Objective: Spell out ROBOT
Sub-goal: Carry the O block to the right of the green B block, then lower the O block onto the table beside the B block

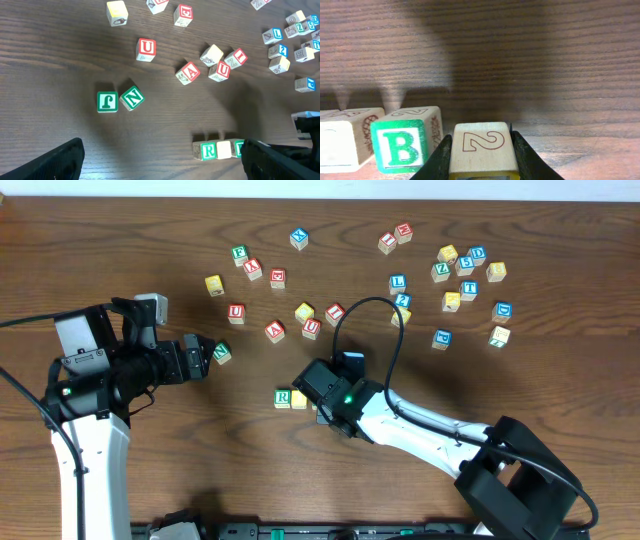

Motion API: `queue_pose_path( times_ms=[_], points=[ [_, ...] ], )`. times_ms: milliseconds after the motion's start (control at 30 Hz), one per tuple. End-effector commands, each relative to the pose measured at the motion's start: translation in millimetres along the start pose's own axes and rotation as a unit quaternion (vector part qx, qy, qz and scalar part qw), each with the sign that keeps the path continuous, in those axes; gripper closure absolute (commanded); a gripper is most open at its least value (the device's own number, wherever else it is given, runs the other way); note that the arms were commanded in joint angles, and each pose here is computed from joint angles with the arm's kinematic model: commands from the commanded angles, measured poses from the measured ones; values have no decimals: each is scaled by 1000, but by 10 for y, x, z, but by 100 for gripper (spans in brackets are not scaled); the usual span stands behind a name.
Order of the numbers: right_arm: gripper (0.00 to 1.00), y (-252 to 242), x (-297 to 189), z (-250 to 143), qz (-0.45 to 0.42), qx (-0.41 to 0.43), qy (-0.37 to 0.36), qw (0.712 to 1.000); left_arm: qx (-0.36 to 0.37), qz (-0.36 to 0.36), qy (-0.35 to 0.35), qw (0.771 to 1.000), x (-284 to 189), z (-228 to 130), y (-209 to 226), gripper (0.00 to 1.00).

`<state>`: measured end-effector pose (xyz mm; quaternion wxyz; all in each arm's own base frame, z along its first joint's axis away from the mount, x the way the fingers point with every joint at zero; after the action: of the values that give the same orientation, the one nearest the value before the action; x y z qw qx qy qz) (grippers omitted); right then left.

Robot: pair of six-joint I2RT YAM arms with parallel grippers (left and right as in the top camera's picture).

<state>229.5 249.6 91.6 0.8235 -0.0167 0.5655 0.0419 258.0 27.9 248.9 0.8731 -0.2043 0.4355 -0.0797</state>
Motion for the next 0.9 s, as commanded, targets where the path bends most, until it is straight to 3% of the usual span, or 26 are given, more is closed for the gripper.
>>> queue_pose_path(
  times_ms=[0, 867],
  points=[
    [99, -3, 37, -19, 0, 7, 4, 1000, 6, -2, -10, 1000, -45, 52, -19, 2],
    [98, -114, 64, 122, 26, 2, 62, 998, 6, -2, -10, 1000, -45, 52, -19, 2]
  ],
)
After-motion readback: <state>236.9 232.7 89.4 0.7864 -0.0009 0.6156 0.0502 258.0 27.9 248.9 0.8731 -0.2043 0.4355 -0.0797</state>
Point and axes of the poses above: each gripper's point midway between its finger pads, its own x axis out along the fingers, its own y axis along the line the jaws close on, z = x × y, the point moved 8 cm from there along -x, back along the fingers, and after that the axes turned 9 degrees about -x, right-handed, at the moved point
